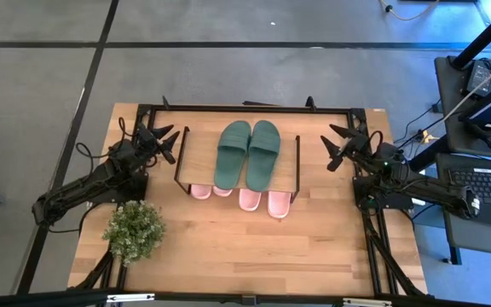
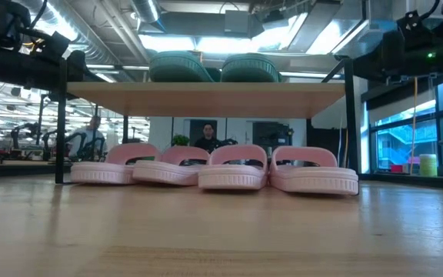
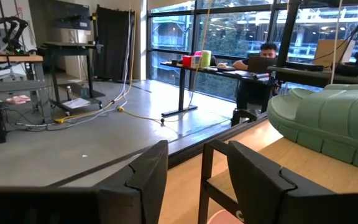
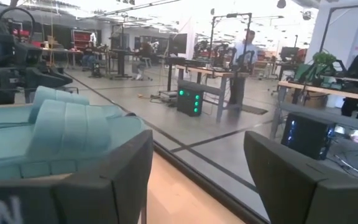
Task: Pick and place slides into the shelf
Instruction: Return to Home Position
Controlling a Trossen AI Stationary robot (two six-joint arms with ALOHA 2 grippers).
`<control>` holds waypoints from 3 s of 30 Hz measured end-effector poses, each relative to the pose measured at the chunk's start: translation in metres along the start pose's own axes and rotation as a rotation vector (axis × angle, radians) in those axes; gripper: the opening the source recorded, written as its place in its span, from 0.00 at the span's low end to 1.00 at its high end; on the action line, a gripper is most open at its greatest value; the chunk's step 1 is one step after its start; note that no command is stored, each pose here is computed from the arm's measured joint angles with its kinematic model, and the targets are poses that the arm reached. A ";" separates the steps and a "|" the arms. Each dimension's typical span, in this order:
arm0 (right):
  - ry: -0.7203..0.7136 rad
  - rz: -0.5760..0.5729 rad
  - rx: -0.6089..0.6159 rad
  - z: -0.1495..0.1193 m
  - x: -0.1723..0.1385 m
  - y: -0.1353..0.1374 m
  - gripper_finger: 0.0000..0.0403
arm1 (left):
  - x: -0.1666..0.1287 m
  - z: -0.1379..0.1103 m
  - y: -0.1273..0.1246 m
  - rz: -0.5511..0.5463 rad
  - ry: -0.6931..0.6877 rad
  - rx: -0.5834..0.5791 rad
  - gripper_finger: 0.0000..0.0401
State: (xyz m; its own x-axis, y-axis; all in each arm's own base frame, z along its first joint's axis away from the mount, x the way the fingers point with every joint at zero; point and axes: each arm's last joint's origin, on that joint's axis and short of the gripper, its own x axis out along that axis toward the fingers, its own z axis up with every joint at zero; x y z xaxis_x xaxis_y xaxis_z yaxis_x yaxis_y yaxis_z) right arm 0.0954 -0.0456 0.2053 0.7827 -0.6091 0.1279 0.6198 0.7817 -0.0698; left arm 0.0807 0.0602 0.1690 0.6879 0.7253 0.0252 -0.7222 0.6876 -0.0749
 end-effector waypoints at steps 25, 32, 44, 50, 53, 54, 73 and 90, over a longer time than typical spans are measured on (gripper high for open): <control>0.038 0.002 0.046 -0.005 -0.017 -0.005 0.63 | 0.000 0.000 0.000 0.000 0.000 0.000 0.40; 0.049 0.003 0.051 -0.007 -0.017 -0.004 0.63 | 0.000 0.000 0.000 0.000 0.000 0.000 0.40; -0.016 -0.002 0.080 -0.024 -0.013 -0.001 0.63 | 0.000 0.000 0.000 0.002 0.000 0.000 0.40; 0.066 0.006 0.004 -0.033 -0.013 0.000 0.63 | 0.000 0.000 0.000 0.002 0.000 0.000 0.40; 0.070 0.004 0.003 -0.033 -0.013 0.000 0.63 | 0.000 0.000 0.000 0.002 0.000 0.000 0.40; 0.071 0.005 0.003 -0.033 -0.013 0.000 0.63 | 0.000 0.000 0.000 0.001 0.000 0.000 0.40; 0.070 0.002 0.058 -0.033 -0.013 0.000 0.63 | 0.000 0.000 0.000 0.001 0.000 0.000 0.40; 0.070 0.002 0.058 -0.033 -0.013 0.000 0.63 | 0.000 0.000 0.000 0.001 0.000 0.000 0.40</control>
State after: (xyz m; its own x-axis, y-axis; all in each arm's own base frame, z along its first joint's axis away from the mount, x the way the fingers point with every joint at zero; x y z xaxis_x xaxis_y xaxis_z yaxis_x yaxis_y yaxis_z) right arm 0.0871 -0.0425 0.1712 0.7875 -0.6136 0.0587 0.6151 0.7883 -0.0121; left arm 0.0807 0.0603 0.1690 0.6874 0.7259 0.0250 -0.7228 0.6870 -0.0749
